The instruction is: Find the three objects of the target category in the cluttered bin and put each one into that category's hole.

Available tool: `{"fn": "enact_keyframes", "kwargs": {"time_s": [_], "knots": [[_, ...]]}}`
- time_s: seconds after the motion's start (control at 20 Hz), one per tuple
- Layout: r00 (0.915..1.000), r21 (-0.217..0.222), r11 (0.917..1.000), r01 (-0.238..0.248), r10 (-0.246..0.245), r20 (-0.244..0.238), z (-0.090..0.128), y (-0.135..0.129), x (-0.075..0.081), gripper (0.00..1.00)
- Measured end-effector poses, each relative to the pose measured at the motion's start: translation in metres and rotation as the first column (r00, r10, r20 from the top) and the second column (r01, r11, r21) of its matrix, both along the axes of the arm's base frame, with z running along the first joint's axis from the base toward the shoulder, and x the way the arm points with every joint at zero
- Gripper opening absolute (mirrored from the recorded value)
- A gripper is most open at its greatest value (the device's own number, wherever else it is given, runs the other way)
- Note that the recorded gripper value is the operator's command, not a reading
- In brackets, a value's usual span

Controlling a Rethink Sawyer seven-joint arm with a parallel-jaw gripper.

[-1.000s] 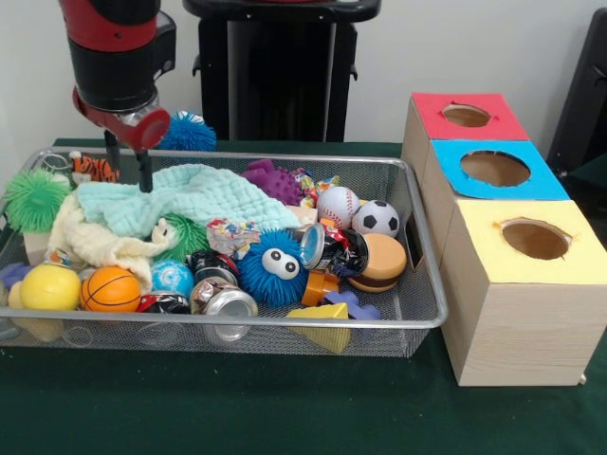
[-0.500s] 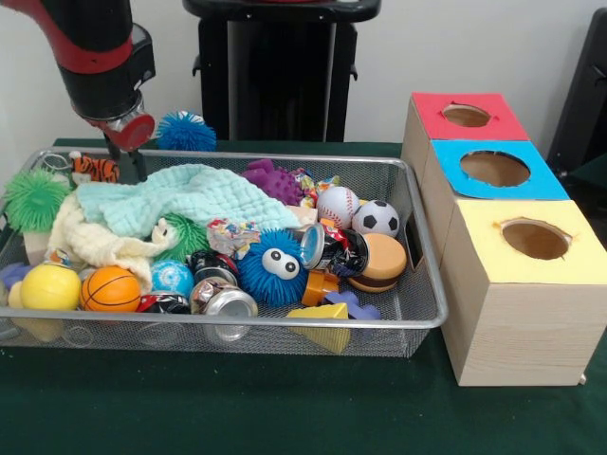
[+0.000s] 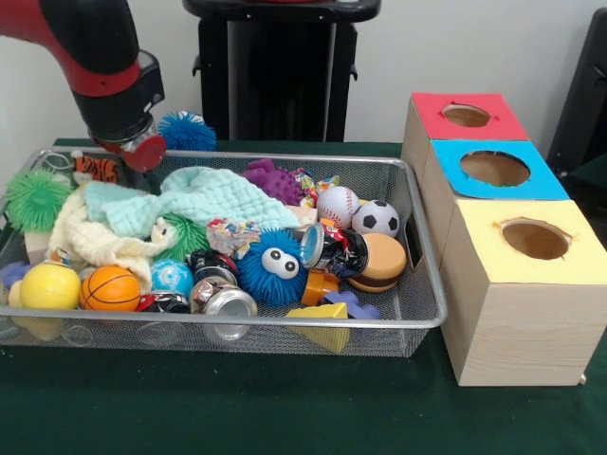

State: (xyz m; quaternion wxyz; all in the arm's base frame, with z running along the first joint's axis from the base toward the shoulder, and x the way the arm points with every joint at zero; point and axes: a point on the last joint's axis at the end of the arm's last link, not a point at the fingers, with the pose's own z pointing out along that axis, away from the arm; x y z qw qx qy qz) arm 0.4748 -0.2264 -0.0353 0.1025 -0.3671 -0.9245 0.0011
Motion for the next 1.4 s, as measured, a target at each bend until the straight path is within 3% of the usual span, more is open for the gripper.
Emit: {"fn": "enact_keyframes", "kwargs": {"time_s": [0.1,0.25,0.45,0.6,0.7,0.75,1.1,1.4], "knots": [[0.9963,-0.023,0.9994,-0.025,0.027,0.082,-0.008,0.005,-0.002,1.00],[0.9863,-0.044,0.9979,-0.048,0.054,0.156,-0.014,0.009,-0.007,1.00],[0.9722,-0.055,0.9970,-0.055,0.066,0.225,-0.022,0.011,-0.016,1.00],[0.9562,-0.051,0.9973,-0.052,0.065,0.286,-0.025,0.014,-0.014,1.00],[0.9527,-0.047,0.9977,-0.049,0.061,0.298,-0.026,0.014,-0.015,1.00],[0.9516,-0.045,0.9978,-0.048,0.059,0.302,-0.025,0.013,-0.015,0.00],[0.9505,-0.050,0.9964,-0.069,0.081,0.300,-0.025,0.022,-0.011,0.00],[0.9477,-0.045,0.9937,-0.103,0.112,0.299,-0.021,0.046,0.004,0.00]]}}
